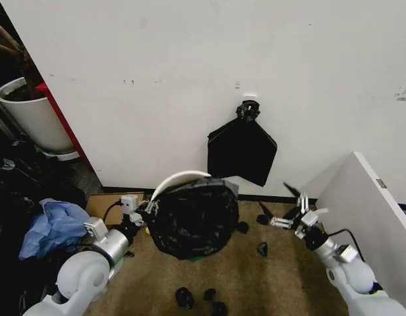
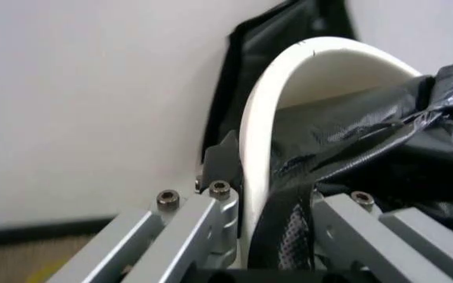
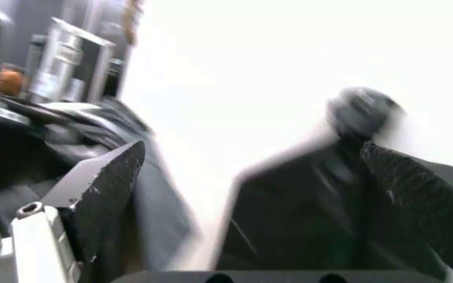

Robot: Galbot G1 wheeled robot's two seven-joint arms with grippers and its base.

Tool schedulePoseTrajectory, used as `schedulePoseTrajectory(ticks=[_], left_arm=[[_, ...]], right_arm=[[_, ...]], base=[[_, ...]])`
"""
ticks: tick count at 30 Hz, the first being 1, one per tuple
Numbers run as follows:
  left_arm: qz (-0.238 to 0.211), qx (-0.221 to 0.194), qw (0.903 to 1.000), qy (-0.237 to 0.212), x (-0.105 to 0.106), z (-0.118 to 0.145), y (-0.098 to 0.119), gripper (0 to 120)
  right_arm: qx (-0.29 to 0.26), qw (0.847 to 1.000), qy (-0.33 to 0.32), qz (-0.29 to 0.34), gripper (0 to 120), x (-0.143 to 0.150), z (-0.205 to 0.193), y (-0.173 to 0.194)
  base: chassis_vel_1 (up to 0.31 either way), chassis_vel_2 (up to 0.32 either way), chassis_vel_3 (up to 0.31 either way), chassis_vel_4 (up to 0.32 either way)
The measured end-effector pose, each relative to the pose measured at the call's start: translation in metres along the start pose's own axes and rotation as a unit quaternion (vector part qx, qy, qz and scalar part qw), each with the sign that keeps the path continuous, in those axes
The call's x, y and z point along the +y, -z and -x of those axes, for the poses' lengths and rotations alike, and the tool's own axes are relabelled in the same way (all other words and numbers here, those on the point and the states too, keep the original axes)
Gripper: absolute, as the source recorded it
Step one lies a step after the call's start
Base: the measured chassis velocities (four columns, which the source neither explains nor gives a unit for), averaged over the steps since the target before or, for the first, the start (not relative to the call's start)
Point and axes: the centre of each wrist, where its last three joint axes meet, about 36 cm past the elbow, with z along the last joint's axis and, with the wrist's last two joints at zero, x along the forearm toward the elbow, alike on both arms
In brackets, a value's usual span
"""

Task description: Place the garbage bag over the trash bin.

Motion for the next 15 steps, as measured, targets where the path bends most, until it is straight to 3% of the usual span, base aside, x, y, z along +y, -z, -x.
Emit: schedulePoseTrajectory(ticks=[6, 12, 15], left_arm=[[0.064, -0.021, 0.9964, -0.051, 0.003, -0.001, -0.008, 4], [0.126, -0.029, 0.9883, -0.080, 0.008, -0.003, -0.016, 4], [0.157, -0.031, 0.9822, -0.098, 0.010, -0.004, -0.019, 4]], right_arm=[[0.018, 0.991, 0.123, -0.042, 100, 0.024, 0.032, 0.030], [0.040, 0.983, 0.164, -0.068, 100, 0.023, 0.042, 0.040], [0.056, 0.980, 0.174, -0.075, 94, 0.023, 0.044, 0.042]], base=[[0.000, 0.000, 0.000, 0.000], [0.000, 0.000, 0.000, 0.000], [0.000, 0.000, 0.000, 0.000]])
